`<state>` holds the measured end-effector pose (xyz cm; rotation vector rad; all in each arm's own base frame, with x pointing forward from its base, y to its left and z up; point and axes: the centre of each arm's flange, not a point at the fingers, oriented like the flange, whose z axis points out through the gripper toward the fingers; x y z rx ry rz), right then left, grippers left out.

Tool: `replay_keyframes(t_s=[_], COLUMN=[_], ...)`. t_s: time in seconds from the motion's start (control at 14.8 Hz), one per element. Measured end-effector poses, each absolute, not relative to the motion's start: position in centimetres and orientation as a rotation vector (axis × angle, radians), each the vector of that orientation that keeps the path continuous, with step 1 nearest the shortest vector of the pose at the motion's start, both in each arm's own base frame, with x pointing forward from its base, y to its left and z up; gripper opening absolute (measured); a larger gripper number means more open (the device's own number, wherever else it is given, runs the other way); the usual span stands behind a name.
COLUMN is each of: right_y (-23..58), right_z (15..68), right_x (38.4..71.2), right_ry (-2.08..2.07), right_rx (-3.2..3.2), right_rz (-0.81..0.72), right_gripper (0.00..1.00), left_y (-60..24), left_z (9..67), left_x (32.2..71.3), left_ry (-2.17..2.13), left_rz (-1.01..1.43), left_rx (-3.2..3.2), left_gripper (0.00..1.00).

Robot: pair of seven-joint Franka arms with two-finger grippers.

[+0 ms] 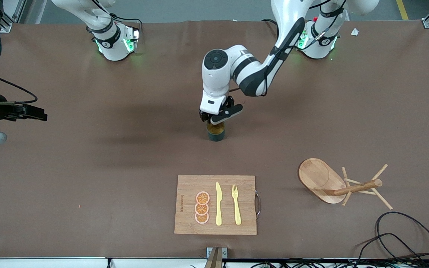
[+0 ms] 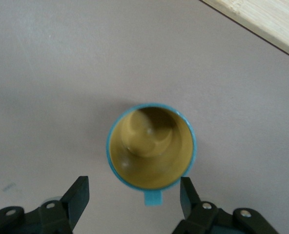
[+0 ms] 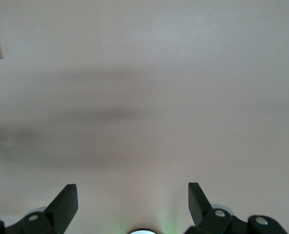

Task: Pass cup and hang on rack
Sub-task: 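Raise the left gripper and reposition above the mug handle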

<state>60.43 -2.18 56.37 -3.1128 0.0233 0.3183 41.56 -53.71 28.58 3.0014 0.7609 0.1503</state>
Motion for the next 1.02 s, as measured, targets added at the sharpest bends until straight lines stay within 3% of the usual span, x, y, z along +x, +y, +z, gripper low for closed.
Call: replay_keyframes(t_s=[0.27, 1.02], right_y=[-2.8, -1.9], right_z=[56.9, 62.3], right_x=[59.5, 52.6], right_ry=[0.038, 0.005], right_rx=[-3.116, -3.134], right_rz=[0.283, 0.161], right_gripper=[1.00, 1.00], left_y=[-56.3, -62.5], left_z=[28.5, 23.9], left_x=[39.3, 32.8], left_ry=[0.859, 0.987], left_rz=[0.257, 0.595], left_rx=[2.969, 3.096], left_gripper=[0.83, 0.84])
